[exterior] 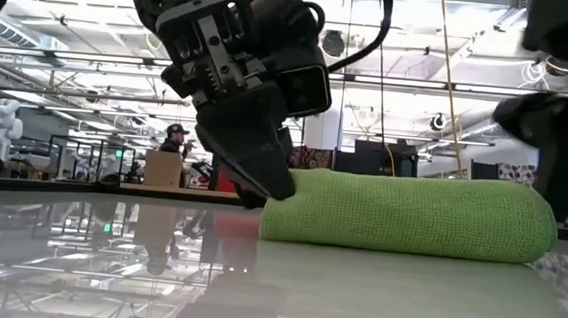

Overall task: Roll towel into tight, uniform cylinder
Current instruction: Roll the green microfiber towel

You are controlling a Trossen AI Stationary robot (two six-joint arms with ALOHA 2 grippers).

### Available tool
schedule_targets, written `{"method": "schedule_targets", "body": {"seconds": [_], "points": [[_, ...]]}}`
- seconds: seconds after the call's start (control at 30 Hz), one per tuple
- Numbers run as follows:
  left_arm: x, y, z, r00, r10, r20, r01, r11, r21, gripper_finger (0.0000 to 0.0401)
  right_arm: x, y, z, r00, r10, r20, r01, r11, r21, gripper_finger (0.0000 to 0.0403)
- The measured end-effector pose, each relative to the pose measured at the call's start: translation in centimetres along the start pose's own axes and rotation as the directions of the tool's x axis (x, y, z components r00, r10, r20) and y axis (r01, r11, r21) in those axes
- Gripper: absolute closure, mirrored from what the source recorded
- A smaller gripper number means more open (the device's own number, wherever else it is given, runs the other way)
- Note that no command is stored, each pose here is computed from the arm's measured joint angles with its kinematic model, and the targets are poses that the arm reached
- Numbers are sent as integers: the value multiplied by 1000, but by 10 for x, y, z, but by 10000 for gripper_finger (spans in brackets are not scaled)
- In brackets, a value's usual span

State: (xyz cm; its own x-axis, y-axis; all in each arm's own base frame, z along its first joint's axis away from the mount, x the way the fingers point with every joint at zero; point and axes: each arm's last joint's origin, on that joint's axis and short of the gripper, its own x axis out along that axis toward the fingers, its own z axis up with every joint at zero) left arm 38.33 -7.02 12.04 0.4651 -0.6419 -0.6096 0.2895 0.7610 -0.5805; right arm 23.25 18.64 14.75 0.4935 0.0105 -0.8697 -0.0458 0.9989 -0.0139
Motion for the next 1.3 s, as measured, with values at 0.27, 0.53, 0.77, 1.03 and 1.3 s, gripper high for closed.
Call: {"method": "schedule_targets", "body": {"seconds": [0.27, 0.53, 0.77, 1.03, 1.3], "points": [[13, 13, -5, 1000, -3, -8, 3, 994, -106, 396, -12, 34, -20, 948, -177, 263, 228, 958, -176, 208], [19, 19, -9, 1000, -12, -11, 11, 988, -154, 390, 24, 48, -33, 882, -298, 364, 415, 857, -304, 181], [19, 19, -10, 999, -33, -24, 28, 981, -190, 388, 40, 44, -35, 843, -378, 384, 498, 817, -289, 156], [19, 18, -10, 997, -66, -30, 59, 979, -195, 387, 50, 26, -26, 895, -364, 258, 431, 856, -286, 183], [19, 16, -10, 994, -102, -31, 95, 978, -185, 387, 56, 12, -18, 907, -371, 200, 414, 875, -253, 243]]}}
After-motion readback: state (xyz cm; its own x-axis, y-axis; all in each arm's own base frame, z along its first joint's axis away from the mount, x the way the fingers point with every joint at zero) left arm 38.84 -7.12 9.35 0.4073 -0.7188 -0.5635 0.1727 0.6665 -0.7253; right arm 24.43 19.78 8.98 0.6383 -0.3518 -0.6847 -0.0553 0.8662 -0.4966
